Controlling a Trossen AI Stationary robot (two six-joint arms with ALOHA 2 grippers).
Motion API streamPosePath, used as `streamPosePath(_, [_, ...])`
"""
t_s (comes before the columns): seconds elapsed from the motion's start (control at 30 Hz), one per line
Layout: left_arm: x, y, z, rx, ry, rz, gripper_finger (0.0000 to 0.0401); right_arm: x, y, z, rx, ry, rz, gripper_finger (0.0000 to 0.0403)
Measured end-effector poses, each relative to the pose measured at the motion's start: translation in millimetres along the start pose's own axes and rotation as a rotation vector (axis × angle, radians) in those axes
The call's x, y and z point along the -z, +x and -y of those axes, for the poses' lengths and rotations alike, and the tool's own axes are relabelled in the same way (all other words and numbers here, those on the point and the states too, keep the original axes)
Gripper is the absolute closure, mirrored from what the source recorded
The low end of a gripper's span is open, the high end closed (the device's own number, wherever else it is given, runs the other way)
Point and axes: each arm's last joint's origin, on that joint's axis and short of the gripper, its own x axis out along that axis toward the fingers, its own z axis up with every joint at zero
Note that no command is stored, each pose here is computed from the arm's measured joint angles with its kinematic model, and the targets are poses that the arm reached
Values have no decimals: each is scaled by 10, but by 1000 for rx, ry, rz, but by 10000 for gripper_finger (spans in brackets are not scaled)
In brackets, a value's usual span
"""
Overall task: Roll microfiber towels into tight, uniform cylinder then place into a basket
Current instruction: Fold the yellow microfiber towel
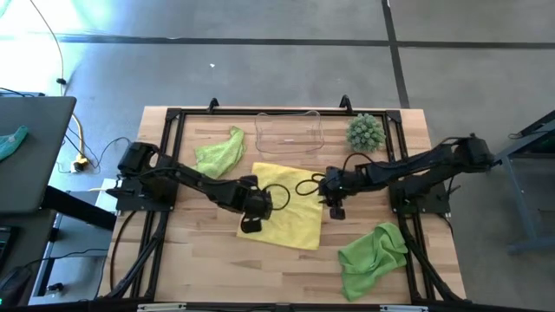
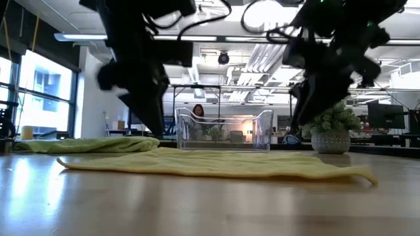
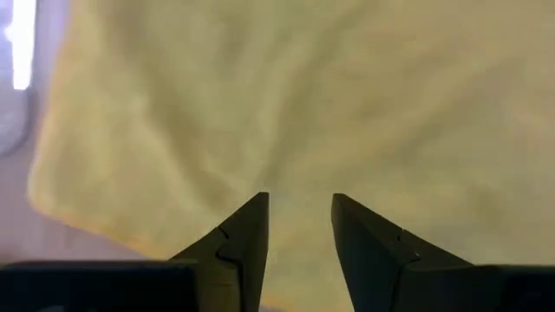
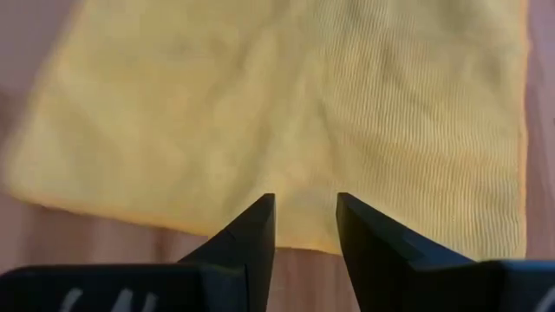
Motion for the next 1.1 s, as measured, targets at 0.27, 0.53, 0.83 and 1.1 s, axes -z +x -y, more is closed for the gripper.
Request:
streamPosePath(0.27, [286, -356, 289, 112, 320, -106, 285, 37, -15, -385, 28, 101, 30, 284])
streamPosePath(0.53, [792, -463, 163, 119, 176, -35, 316, 100, -50, -660, 249, 109, 142, 284])
streamPosePath(0.83, [1053, -403, 9, 191, -38, 183, 348, 103, -47, -607, 289, 169, 143, 284])
streamPosePath(1.1, [1013, -371, 75, 236, -51, 234, 332, 66, -42, -594, 264, 194, 164, 283])
